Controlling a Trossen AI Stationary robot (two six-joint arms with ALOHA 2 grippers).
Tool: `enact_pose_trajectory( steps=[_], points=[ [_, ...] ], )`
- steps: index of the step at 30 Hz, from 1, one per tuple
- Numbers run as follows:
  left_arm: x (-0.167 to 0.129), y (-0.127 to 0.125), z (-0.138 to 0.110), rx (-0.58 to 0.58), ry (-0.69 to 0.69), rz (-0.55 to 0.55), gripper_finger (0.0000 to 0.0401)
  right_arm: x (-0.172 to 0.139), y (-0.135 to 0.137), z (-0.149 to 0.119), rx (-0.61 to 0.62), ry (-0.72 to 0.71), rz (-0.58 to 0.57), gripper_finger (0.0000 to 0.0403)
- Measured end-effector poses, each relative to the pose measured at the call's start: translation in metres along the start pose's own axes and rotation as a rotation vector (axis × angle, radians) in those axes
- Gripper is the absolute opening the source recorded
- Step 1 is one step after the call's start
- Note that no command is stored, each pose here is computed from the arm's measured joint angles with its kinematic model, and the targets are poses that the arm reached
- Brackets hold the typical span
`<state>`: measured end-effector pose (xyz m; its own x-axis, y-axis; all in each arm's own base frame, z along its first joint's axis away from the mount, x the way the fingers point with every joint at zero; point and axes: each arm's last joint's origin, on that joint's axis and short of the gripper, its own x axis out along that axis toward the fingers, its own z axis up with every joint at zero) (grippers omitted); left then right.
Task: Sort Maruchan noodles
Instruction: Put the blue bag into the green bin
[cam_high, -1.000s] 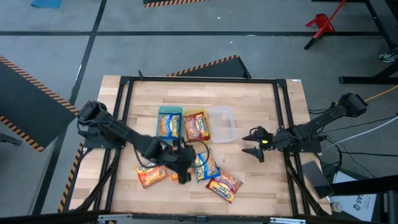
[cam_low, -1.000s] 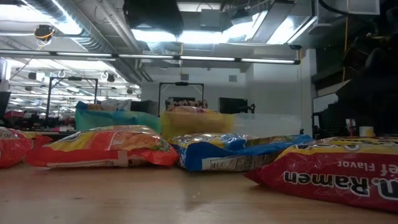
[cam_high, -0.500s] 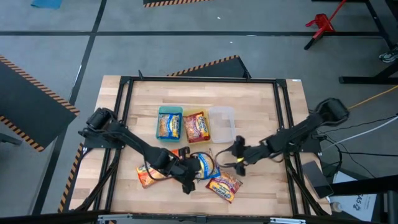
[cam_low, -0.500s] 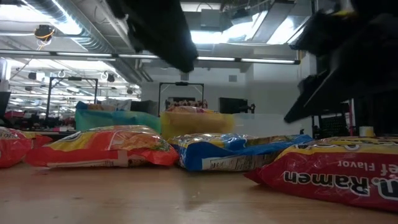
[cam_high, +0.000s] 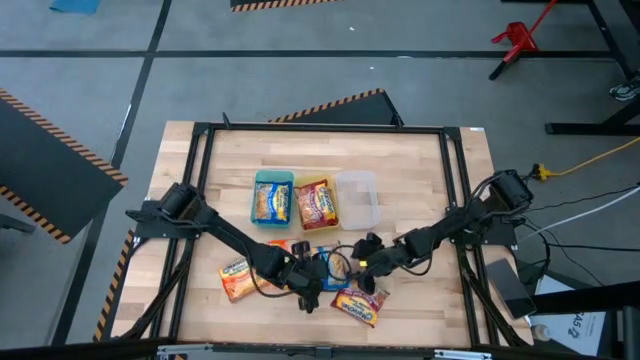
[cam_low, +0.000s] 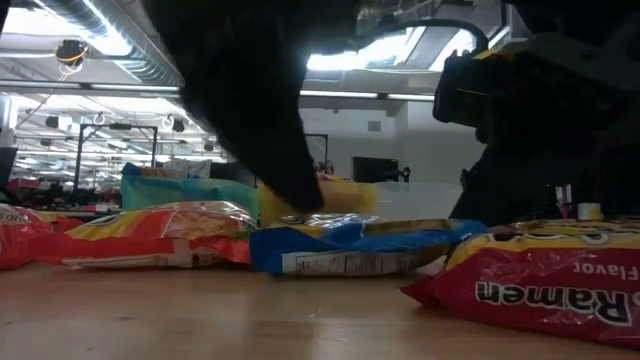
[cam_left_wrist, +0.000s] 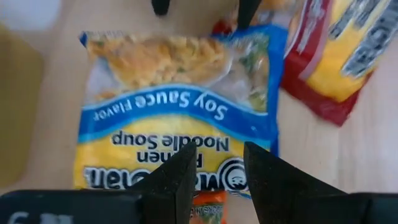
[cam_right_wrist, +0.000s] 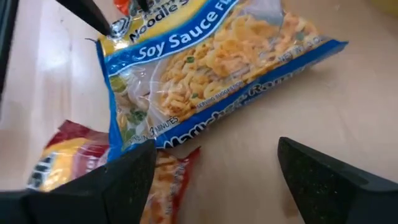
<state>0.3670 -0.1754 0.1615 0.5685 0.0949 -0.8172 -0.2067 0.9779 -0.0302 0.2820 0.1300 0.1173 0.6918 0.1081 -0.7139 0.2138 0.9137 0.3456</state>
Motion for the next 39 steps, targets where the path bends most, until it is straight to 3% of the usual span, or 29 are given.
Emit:
enact_pose_trajectory(
  steps=[14, 19, 25, 39],
  points=[
    [0.016, -0.002, -0.007, -0.003, -0.002, 0.016, 0.0128, 0.001, -0.014, 0.012, 0.286, -0.064, -0.064, 0.0321],
    [0.022, 0.0, -0.014, -0.058, -0.029, -0.005, 0.0124, 0.002, -0.011, 0.014, 0.353, -0.077, -0.038, 0.0321],
    [0.03, 0.002, -0.022, -0.106, -0.092, -0.072, 0.0123, 0.003, -0.011, 0.014, 0.368, -0.097, -0.043, 0.0321],
    [0.032, 0.006, -0.021, -0.136, -0.082, -0.079, 0.0123, 0.01, -0.014, 0.01, 0.361, -0.103, -0.075, 0.0321]
  ],
)
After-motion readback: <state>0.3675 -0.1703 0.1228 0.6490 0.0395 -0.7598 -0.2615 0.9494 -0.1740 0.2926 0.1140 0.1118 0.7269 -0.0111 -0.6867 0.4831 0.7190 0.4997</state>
